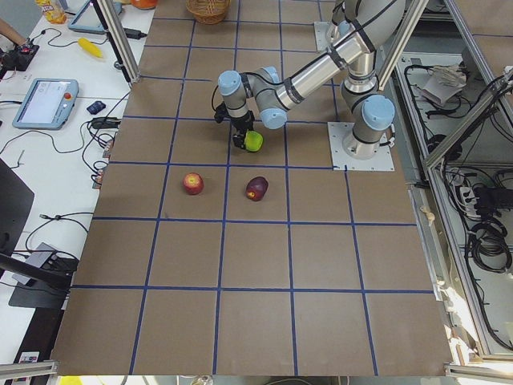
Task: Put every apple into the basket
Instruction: 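Close the left gripper around the green apple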
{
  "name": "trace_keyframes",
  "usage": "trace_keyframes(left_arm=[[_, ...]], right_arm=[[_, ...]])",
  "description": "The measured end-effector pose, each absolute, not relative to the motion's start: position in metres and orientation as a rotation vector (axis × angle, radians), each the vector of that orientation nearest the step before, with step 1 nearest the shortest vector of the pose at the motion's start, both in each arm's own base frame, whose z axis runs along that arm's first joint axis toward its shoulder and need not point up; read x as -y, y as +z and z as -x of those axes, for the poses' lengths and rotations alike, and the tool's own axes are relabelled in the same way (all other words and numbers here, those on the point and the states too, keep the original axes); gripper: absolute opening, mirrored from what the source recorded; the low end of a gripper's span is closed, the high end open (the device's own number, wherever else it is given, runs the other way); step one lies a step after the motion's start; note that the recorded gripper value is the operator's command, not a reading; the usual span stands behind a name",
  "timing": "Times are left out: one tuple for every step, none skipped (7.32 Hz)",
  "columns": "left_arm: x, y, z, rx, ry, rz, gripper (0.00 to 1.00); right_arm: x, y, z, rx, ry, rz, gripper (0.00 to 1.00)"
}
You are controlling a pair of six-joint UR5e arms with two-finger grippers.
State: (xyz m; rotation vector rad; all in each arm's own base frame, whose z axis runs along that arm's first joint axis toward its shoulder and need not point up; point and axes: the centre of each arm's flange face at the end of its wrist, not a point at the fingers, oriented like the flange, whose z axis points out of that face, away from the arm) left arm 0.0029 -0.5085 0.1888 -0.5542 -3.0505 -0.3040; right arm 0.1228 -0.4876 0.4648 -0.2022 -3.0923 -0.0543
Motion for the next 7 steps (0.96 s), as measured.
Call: trace_keyframes(left_arm=[[0.507, 0.187, -0.003, 3.046, -0.315, 0.552, 1.00], [0.505, 0.187, -0.002, 3.039, -0.335, 0.550, 1.00], [0.501, 0.186, 0.000, 3.027, -0.365, 0.548, 1.00], [0.495, 0.183, 0.001, 3.018, -0.386, 0.546, 0.74], [0.489, 0.179, 0.003, 3.014, -0.398, 0.543, 0.56], [0.486, 0.179, 0.004, 3.014, -0.395, 0.534, 0.56], [0.489, 0.184, 0.005, 3.024, -0.369, 0.473, 0.55]], right_arm=[[0.488, 0.464, -0.123, 3.093, -0.055, 0.207, 1.00], [0.487, 0.464, -0.123, 3.093, -0.055, 0.213, 1.00], [0.487, 0.463, -0.123, 3.092, -0.056, 0.214, 1.00], [0.487, 0.463, -0.123, 3.090, -0.057, 0.214, 1.00], [0.487, 0.462, -0.123, 3.090, -0.061, 0.213, 1.00], [0.487, 0.461, -0.123, 3.090, -0.068, 0.216, 1.00], [0.487, 0.461, -0.123, 3.090, -0.071, 0.221, 1.00]])
